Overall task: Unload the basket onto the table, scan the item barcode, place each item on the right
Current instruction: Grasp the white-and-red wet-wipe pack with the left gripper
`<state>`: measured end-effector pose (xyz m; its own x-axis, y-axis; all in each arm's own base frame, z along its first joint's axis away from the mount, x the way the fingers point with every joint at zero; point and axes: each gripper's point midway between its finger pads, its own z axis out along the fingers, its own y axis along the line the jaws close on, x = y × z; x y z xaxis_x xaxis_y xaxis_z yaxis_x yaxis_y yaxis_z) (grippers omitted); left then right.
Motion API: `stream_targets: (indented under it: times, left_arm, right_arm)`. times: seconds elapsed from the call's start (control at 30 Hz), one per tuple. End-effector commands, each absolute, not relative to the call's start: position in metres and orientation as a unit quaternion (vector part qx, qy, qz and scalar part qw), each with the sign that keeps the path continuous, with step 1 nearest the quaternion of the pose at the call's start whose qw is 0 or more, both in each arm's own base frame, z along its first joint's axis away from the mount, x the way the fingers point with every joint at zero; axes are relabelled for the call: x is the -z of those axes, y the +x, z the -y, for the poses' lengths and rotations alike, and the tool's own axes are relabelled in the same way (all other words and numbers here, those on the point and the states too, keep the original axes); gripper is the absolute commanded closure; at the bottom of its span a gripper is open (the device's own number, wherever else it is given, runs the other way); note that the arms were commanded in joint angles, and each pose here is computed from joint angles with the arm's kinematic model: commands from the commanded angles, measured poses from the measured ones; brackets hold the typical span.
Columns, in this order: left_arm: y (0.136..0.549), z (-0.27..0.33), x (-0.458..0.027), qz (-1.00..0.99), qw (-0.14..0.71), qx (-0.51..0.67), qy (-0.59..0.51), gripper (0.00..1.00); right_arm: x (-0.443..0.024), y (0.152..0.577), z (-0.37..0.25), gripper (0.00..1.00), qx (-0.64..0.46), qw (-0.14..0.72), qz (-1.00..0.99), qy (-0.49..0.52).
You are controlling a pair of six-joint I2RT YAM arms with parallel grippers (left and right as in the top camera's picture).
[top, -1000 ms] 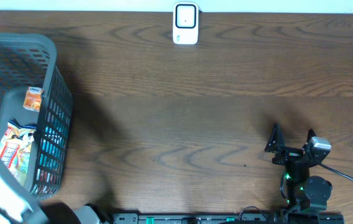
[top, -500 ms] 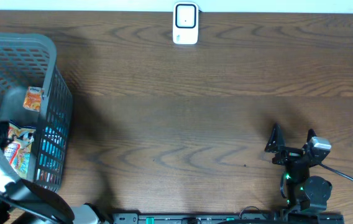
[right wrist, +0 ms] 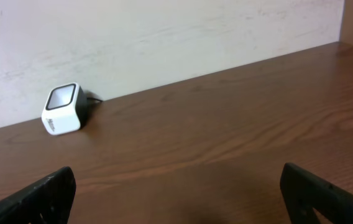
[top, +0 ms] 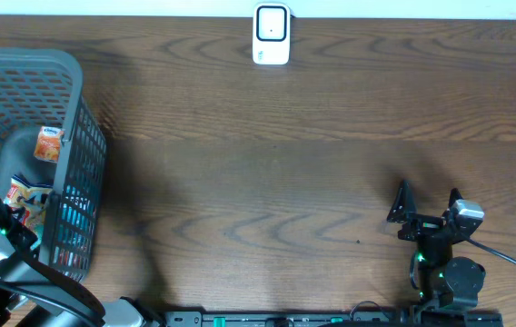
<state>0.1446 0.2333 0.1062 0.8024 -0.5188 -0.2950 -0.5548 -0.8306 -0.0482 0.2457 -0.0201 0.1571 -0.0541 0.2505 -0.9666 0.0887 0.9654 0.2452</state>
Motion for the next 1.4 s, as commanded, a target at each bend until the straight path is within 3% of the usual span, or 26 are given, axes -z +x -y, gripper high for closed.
stream_targets:
  times: [0.0, 0.2, 0.47, 0.5, 0.53, 0.57, 0.63, 0.67, 0.8, 0.97, 1.37]
  left_arm:
    - [0.151, -0.238, -0.102, -0.202, 0.084, -0.119, -0.968, 0.02]
    - [0.156, -0.254, -0.085, -0.202, 0.093, -0.139, -0.965, 0.02]
    - [0.158, -0.251, -0.024, -0.216, 0.017, -0.173, -0.961, 0.01]
    - [0.158, -0.247, -0.016, -0.224, 0.001, -0.173, -0.959, 0.20]
    - [0.159, -0.244, -0.010, -0.230, -0.013, -0.170, -0.958, 0.47]
    - [0.160, -0.240, -0.004, -0.235, -0.026, -0.163, -0.958, 0.63]
    - [0.165, -0.233, 0.002, -0.255, -0.048, -0.145, -0.955, 0.88]
    - [0.169, -0.231, 0.002, -0.267, -0.053, -0.132, -0.953, 0.92]
    - [0.192, -0.237, -0.010, -0.346, -0.041, -0.075, -0.934, 0.93]
    - [0.224, -0.252, -0.061, -0.447, 0.031, -0.007, -0.894, 0.93]
    - [0.228, -0.253, -0.290, -0.440, 0.382, 0.086, -0.808, 0.93]
  right_arm:
    - [-0.157, 0.246, 0.019, 0.01, -0.065, 0.678, -0.723, 0.119]
    - [-0.157, 0.246, 0.019, 0.01, -0.065, 0.678, -0.723, 0.119]
    - [-0.157, 0.246, 0.019, 0.01, -0.065, 0.678, -0.723, 0.119]
    - [-0.157, 0.246, 0.019, 0.01, -0.065, 0.678, -0.723, 0.119]
    - [-0.157, 0.246, 0.019, 0.01, -0.065, 0.678, -0.723, 0.119]
    - [-0.157, 0.246, 0.019, 0.01, -0.065, 0.678, -0.723, 0.119]
    - [-0.157, 0.246, 0.019, 0.01, -0.065, 0.678, -0.723, 0.119]
    - [-0.157, 0.246, 0.019, 0.01, -0.065, 0.678, -0.723, 0.119]
    - [-0.157, 0.246, 0.019, 0.01, -0.065, 0.678, -0.723, 0.119]
    - [-0.157, 0.246, 0.019, 0.01, -0.065, 0.678, -0.723, 0.119]
    - [-0.157, 0.246, 0.019, 0.01, -0.065, 0.678, -0.723, 0.119]
